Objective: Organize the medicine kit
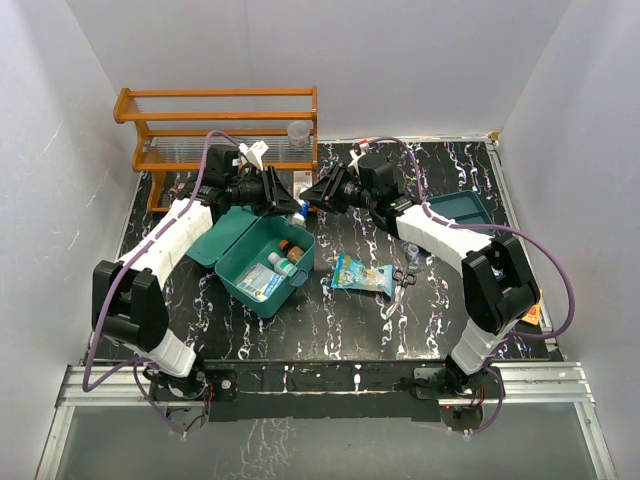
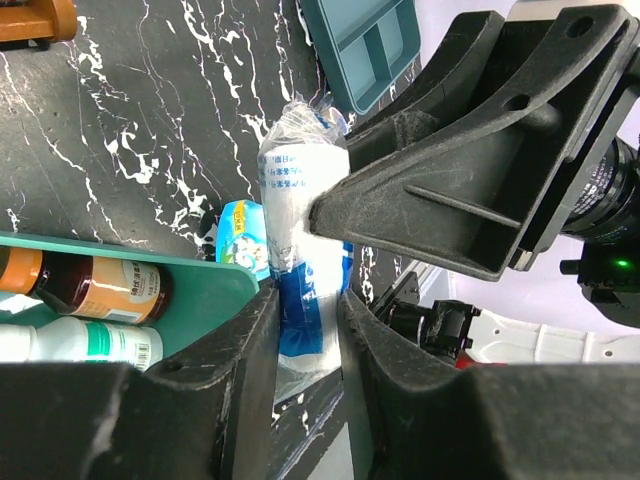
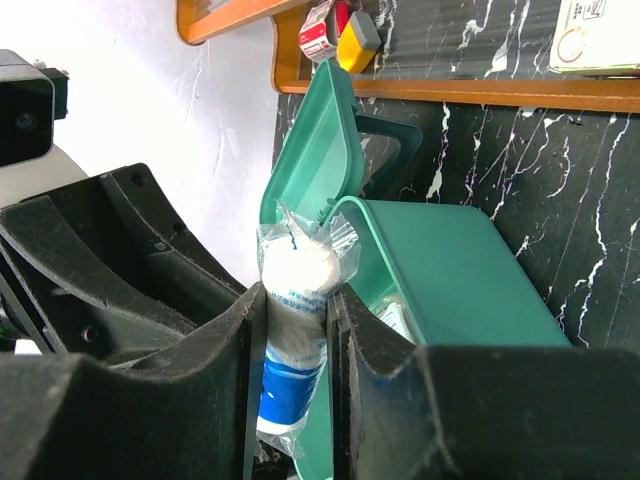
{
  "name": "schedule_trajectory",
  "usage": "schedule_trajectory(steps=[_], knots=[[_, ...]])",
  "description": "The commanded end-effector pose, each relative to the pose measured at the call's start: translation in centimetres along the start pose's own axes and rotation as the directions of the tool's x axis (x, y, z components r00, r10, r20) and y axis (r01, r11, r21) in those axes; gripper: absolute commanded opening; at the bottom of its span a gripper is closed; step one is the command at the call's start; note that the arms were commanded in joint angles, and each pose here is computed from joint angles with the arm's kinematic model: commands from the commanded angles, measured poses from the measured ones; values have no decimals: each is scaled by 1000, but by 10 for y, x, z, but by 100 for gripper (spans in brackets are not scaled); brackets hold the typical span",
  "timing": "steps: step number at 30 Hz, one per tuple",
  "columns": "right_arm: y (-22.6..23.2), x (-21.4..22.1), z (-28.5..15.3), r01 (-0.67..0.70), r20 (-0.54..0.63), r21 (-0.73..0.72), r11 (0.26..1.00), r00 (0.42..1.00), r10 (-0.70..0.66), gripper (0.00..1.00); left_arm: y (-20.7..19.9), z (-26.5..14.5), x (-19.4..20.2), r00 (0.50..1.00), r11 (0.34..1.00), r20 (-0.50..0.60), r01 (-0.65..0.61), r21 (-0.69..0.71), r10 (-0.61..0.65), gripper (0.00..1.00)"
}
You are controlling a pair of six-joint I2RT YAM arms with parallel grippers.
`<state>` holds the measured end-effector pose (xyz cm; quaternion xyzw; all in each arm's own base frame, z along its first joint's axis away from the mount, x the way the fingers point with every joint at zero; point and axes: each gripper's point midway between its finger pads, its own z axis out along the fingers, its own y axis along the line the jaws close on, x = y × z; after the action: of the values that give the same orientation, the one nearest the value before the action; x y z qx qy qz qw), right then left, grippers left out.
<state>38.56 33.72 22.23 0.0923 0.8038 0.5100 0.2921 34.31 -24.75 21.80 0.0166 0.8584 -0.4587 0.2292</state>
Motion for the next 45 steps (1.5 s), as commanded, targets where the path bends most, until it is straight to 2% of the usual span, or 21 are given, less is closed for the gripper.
schedule_trajectory(steps=[1, 4, 7, 10, 13, 15, 17, 20, 22, 25, 30, 37, 41, 45], knots=[[40, -20, -4, 53, 55, -105, 993, 997, -48, 25, -23, -11, -3, 998, 996, -12, -60, 70, 61, 32], [42, -19, -5, 54, 53, -111, 992, 997, -49, 25, -25, -11, -3, 997, 994, -15, -69, 81, 70, 45], [45, -18, -6, 61, 54, -128, 990, 997, -54, 25, -25, -11, -2, 997, 994, -20, -69, 87, 71, 45], [48, -17, -8, 74, 47, -145, 987, 997, -67, 25, -17, -8, 0, 998, 997, -32, -54, 51, 56, 34], [48, -14, -9, 84, 43, -147, 986, 996, -79, 26, -16, -8, 1, 997, 996, -30, -66, 52, 68, 28], [47, -16, -11, 89, 49, -143, 986, 995, -83, 28, -17, -10, 0, 996, 995, -21, -90, 53, 92, 21], [47, -15, -11, 91, 51, -137, 986, 995, -85, 34, -14, -13, 1, 993, 993, -11, -114, 35, 114, 15], [38, -19, -13, 91, 74, -84, 992, 994, -85, 53, -7, -18, 6, 987, 987, -14, -161, -4, 161, 12], [28, -25, -19, 101, 117, -25, 995, 988, -98, 59, 4, -25, 9, 973, 971, -26, -231, -67, 229, 11], [28, -41, -39, 136, 224, 1, 991, 966, -132, 66, 19, -41, 16, 939, 926, -82, -343, -156, 334, 11], [19, -67, -69, 149, 341, 81, 986, 925, -168, 68, 35, -68, 28, 863, 833, -178, -503, -228, 472, 11], [-11, -64, -85, 111, 315, 184, 977, 935, -166, 67, 55, -81, 32, 767, 720, -243, -641, -265, 594, 10], [-24, -56, -83, 95, 285, 214, 972, 946, -155, 67, 68, -77, 26, 754, 680, -250, -657, -325, 608, 8], [-33, -56, -81, 73, 280, 234, 970, 950, -139, 66, 87, -70, 22, 697, 524, -343, -707, -476, 630, 5]])
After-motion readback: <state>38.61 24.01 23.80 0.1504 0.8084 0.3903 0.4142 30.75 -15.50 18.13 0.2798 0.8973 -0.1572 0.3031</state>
